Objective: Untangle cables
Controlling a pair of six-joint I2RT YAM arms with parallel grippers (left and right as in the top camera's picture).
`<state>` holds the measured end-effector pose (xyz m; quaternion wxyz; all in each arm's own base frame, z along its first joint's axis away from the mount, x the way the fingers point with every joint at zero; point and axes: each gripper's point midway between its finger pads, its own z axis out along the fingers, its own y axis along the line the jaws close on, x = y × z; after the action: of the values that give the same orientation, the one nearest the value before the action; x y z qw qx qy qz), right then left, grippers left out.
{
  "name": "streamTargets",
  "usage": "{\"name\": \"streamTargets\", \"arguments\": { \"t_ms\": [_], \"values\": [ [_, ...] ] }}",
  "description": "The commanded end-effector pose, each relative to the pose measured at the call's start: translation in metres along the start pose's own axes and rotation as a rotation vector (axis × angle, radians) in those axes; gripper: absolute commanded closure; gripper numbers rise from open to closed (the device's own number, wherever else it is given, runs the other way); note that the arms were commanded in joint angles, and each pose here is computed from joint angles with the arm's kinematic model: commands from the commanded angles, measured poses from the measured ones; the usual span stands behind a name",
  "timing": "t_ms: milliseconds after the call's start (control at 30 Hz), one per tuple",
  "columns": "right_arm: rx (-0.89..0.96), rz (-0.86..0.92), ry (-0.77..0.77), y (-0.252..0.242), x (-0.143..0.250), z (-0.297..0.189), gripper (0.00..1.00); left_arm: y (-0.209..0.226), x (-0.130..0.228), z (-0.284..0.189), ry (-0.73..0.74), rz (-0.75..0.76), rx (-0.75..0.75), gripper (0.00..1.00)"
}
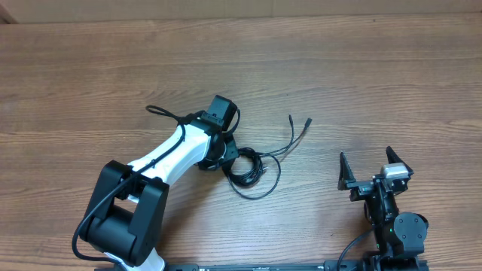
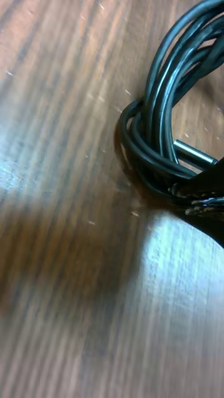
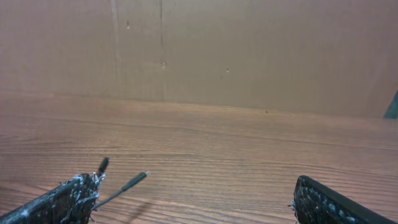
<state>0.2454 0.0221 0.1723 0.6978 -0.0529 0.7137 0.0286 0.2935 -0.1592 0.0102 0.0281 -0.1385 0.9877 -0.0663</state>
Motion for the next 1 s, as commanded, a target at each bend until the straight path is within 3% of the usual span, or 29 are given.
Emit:
{"name": "streamTargets", "arguments": {
  "t_ms": [0, 400, 767, 967],
  "values": [
    [0.016, -0.001, -0.003, -0.003, 0.002, 0.0, 0.0, 0.0, -0.002, -0.014, -0.005, 0.074, -0.007, 0.96],
    [0.016, -0.001, -0.003, -0.003, 0.002, 0.0, 0.0, -0.016, -0.014, -0.099, -0.139, 0.095, 0.095, 0.96],
    [0.016, -0.001, -0.003, -0.003, 0.002, 0.0, 0.0, 0.009, -0.008, -0.153, -0.277, 0.083, 0.068, 0.96],
    [0.016, -0.001, -0.003, -0.003, 0.002, 0.0, 0.0, 0.017, 0.001, -0.171, -0.296, -0.031, 0.098, 0.96]
  ]
}}
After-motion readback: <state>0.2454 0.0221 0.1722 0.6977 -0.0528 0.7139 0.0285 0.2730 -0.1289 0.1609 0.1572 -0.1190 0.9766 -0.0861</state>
